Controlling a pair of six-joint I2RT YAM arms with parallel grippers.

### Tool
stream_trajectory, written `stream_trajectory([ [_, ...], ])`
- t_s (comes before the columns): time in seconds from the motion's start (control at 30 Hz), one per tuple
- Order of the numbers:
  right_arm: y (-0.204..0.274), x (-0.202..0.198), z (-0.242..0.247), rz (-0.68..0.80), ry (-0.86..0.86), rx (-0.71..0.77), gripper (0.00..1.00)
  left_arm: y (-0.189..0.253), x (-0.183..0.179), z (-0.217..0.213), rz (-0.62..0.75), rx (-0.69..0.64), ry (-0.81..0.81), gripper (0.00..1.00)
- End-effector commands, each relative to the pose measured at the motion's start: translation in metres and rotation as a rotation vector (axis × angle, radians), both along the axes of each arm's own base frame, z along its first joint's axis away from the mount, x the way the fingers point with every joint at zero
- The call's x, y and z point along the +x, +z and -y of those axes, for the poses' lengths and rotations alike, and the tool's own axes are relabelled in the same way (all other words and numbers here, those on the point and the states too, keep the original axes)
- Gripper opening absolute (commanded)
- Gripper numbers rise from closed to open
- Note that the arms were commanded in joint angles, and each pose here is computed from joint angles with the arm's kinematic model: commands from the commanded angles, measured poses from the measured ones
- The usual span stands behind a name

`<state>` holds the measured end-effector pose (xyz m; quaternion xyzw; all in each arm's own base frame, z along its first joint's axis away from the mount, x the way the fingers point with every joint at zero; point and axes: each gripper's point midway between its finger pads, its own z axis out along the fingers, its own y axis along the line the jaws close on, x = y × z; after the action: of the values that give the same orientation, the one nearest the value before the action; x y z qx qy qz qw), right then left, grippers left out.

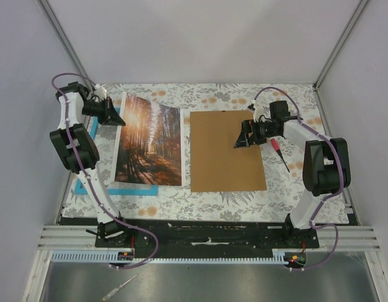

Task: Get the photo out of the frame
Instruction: Adjust the photo frame item on the photo frame.

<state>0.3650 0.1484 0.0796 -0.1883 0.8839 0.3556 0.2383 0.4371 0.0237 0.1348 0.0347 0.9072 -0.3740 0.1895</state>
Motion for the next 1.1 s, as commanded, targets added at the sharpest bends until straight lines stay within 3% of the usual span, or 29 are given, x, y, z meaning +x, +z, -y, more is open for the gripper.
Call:
stream_trajectory([
  [0.0, 0.005, -0.001, -0.005, 0.030, 0.026, -0.004, 0.98, 0.008, -0.021, -0.014, -0.021, 0.046, -0.057, 0.05],
  [0.67, 0.012, -0.010, -0.020, 0.041, 0.075, 0.013, 0.98, -0.039, -0.013, -0.084, -0.080, 0.205, 0.014, 0.08],
  [0.83, 0.029, -0.025, -0.057, 0.060, 0.189, 0.076, 0.98, -0.049, -0.014, -0.076, -0.095, 0.150, 0.020, 0.11],
  [1.07, 0.057, -0.042, -0.120, 0.080, 0.363, 0.139, 0.98, -0.077, -0.018, -0.074, -0.141, 0.139, 0.040, 0.25],
])
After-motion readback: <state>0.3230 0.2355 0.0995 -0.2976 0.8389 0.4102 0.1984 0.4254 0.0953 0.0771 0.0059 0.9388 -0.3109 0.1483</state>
